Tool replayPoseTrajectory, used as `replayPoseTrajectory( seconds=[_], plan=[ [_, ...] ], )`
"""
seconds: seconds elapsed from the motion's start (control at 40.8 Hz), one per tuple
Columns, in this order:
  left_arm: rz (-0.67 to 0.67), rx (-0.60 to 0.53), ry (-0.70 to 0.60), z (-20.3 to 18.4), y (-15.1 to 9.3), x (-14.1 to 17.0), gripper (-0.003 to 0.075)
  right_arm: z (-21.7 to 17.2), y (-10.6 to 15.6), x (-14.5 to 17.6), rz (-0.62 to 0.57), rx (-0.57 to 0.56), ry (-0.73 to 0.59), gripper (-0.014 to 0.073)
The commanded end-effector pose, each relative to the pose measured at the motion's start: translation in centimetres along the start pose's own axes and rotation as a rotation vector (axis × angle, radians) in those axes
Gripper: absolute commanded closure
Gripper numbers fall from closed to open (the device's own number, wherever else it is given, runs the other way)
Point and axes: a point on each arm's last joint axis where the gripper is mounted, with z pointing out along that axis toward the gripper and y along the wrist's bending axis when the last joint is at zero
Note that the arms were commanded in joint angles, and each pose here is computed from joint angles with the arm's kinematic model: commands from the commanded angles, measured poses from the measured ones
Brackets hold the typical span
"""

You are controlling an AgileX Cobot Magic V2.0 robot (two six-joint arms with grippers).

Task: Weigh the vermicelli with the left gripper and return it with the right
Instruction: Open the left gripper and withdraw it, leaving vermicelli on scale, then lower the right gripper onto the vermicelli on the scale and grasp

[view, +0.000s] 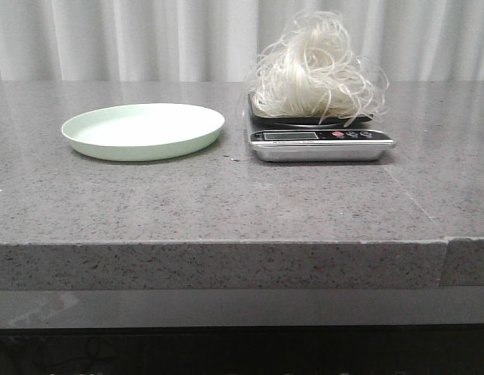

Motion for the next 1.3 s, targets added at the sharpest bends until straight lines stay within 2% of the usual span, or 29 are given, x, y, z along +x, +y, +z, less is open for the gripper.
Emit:
replayPoseTrajectory(
  seconds=[0.0, 0.343, 0.564, 0.858, 1.079, 1.177, 1.275],
  plan=[
    [-0.012, 0.001, -0.090, -0.3, 0.0, -1.3, 0.0208, 0.5, 0.8, -3.5, -0.019, -0.039, -0.100, 0.0051],
    [-0.012, 0.001, -0.090, -0.3, 0.0, -1.3, 0.0208, 7.3, 2.6, -10.5, -0.011, -0.098, -0.103, 0.0051],
    [-0.012, 0.001, -0.090, -0.3, 0.0, -1.3, 0.0208, 12.1, 3.1, -12.8, 0.012, -0.111, -0.085, 0.0051],
    [-0.014, 0.002, -0.090, -0.3, 0.0, -1.3, 0.0208, 17.5, 3.5, -12.4, 0.013, -0.115, 0.013, 0.0054],
    [-0.014, 0.002, -0.090, -0.3, 0.0, -1.3, 0.0208, 18.3, 3.6, -11.2, 0.008, -0.119, 0.117, 0.0059],
    [-0.014, 0.002, -0.090, -0.3, 0.0, -1.3, 0.0208, 18.2, 3.6, -11.0, 0.007, -0.121, 0.142, 0.0122],
    [-0.014, 0.002, -0.090, -0.3, 0.0, -1.3, 0.0208, 18.2, 3.6, -10.9, 0.006, -0.121, 0.155, 0.0247]
  ],
)
